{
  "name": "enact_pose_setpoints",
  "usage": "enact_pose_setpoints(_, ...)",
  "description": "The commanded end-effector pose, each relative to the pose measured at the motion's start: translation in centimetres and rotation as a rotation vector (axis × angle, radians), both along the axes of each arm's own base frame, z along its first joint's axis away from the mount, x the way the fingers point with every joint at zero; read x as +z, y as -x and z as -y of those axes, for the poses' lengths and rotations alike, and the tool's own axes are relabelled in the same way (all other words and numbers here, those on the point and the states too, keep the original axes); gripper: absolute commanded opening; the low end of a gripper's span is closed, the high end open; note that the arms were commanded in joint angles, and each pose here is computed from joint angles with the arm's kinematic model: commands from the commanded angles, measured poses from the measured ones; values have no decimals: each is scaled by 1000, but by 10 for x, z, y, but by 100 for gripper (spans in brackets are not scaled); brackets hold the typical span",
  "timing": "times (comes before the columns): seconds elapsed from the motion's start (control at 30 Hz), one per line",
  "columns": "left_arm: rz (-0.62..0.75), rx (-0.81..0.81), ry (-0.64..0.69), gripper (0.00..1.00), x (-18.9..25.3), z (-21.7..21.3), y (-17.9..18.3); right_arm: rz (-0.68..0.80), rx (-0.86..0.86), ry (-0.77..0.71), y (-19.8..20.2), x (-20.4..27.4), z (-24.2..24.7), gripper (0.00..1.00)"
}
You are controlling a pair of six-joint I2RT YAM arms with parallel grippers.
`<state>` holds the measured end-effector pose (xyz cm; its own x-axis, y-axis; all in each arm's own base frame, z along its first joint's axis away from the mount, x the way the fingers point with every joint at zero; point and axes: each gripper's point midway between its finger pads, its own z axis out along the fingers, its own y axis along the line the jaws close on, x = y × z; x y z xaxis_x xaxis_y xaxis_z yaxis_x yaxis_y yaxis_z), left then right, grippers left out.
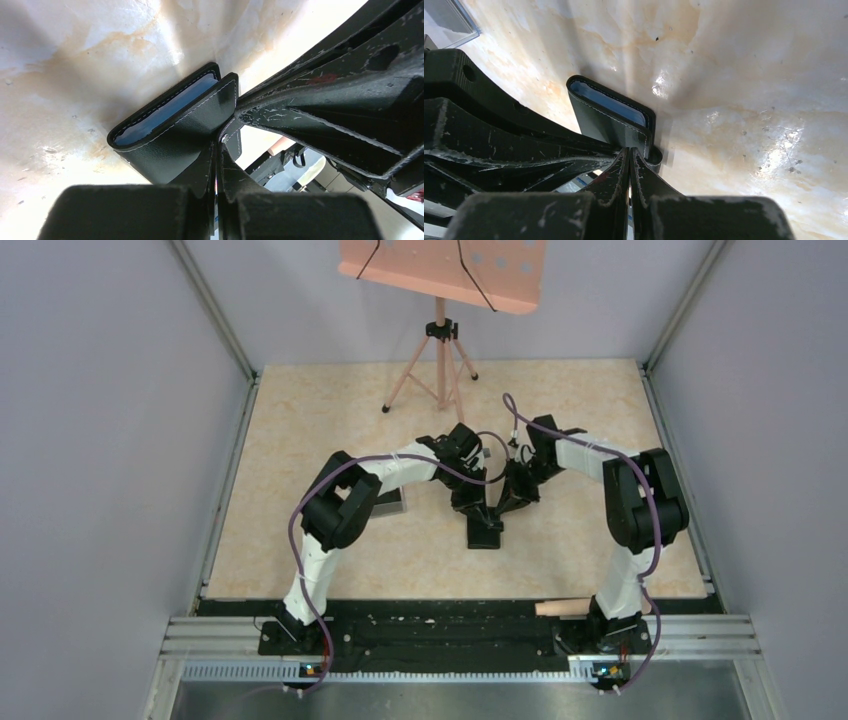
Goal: Put the credit cards into the card holder
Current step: Close the card holder at the center of the board.
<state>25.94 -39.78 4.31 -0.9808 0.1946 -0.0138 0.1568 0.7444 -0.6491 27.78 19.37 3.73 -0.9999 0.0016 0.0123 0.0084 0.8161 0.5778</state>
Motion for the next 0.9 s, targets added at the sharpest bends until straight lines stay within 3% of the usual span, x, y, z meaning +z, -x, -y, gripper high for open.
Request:
enact_pose_setpoints(0.0, 82, -15, 25, 0, 27, 4, -8, 39, 17, -4, -13, 2, -8, 0)
enact_pose_setpoints(0.87, 119, 2, -42, 0, 29, -8, -11, -10, 20, 68, -3, -20, -1, 0)
